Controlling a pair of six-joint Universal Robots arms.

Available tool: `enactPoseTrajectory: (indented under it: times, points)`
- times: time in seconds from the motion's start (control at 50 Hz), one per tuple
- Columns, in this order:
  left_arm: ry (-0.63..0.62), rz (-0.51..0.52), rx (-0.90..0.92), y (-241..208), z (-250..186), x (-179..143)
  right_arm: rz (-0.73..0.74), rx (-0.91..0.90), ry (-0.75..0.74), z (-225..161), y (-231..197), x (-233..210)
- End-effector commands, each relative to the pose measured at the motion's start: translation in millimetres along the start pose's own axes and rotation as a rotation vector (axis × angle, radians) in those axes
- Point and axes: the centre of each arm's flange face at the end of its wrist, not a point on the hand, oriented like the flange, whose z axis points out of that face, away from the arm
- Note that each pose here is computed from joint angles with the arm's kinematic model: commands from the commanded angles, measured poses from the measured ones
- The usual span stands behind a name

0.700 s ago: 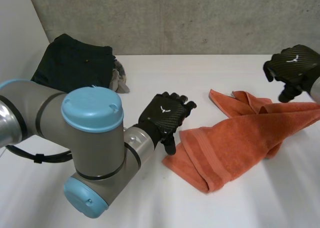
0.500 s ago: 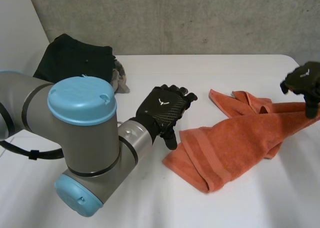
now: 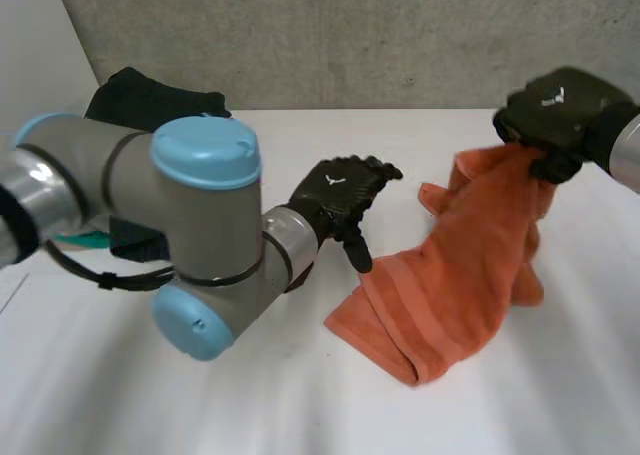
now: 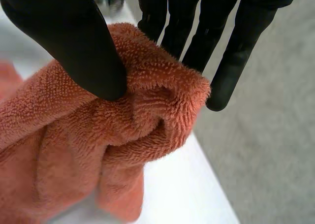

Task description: Fold the laundry.

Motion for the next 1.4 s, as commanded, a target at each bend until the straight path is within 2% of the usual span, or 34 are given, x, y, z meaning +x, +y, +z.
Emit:
enactPoseTrajectory:
  times: [0.02, 0.06, 0.12, 0.18, 0.22, 0.3, 0.42, 0.5, 0.58, 0.7, 0.74, 0.8, 0.9, 1.02, 1.08, 1.18, 1.4]
  points:
    - [0.032, -0.138, -0.162, 26, 15, 13, 0.087, 0.106, -0.006, -37, -42, -18]
    - [0.056, -0.185, -0.244, 39, 13, 27, 0.106, 0.111, 0.000, -43, -47, -23]
    - [0.060, -0.193, -0.301, 48, 8, 37, 0.106, 0.107, -0.007, -45, -49, -28]
    - [-0.006, -0.191, -0.283, 44, 7, 31, 0.102, 0.097, -0.011, -44, -48, -33]
    - [-0.137, -0.193, -0.207, 25, 6, 12, 0.101, 0.072, 0.004, -37, -40, -30]
    - [-0.303, -0.199, -0.038, -26, -4, -25, 0.102, 0.063, 0.050, -25, -34, -22]
    - [-0.299, -0.139, 0.194, -102, -21, -52, 0.114, 0.110, 0.162, -10, -31, -4]
    - [-0.294, -0.082, 0.224, -118, -33, -53, 0.198, 0.120, 0.137, -12, -30, -13]
    - [-0.329, -0.013, 0.128, -97, -39, -53, 0.268, 0.047, 0.004, -25, -20, -51]
    - [-0.356, 0.168, -0.164, -17, -56, -56, 0.310, -0.213, -0.251, -40, 41, -132]
    - [-0.322, 0.202, -0.198, 0, -58, -51, 0.289, -0.243, -0.263, -36, 51, -137]
    - [-0.267, 0.245, -0.235, 20, -59, -45, 0.271, -0.201, -0.206, -22, 44, -114]
    - [-0.281, 0.246, -0.273, 27, -63, -54, 0.222, -0.084, -0.149, -11, 15, -83]
    - [-0.326, 0.217, -0.290, 27, -72, -72, 0.057, 0.033, -0.220, 4, 0, -74]
    - [-0.334, 0.207, -0.296, 28, -78, -79, -0.082, 0.084, -0.283, 17, 3, -81]
    - [-0.357, 0.179, -0.297, 32, -87, -93, -0.265, 0.067, -0.361, 37, 18, -97]
    - [-0.260, 0.100, -0.334, 57, -72, -91, -0.362, 0.109, -0.491, 67, 38, -138]
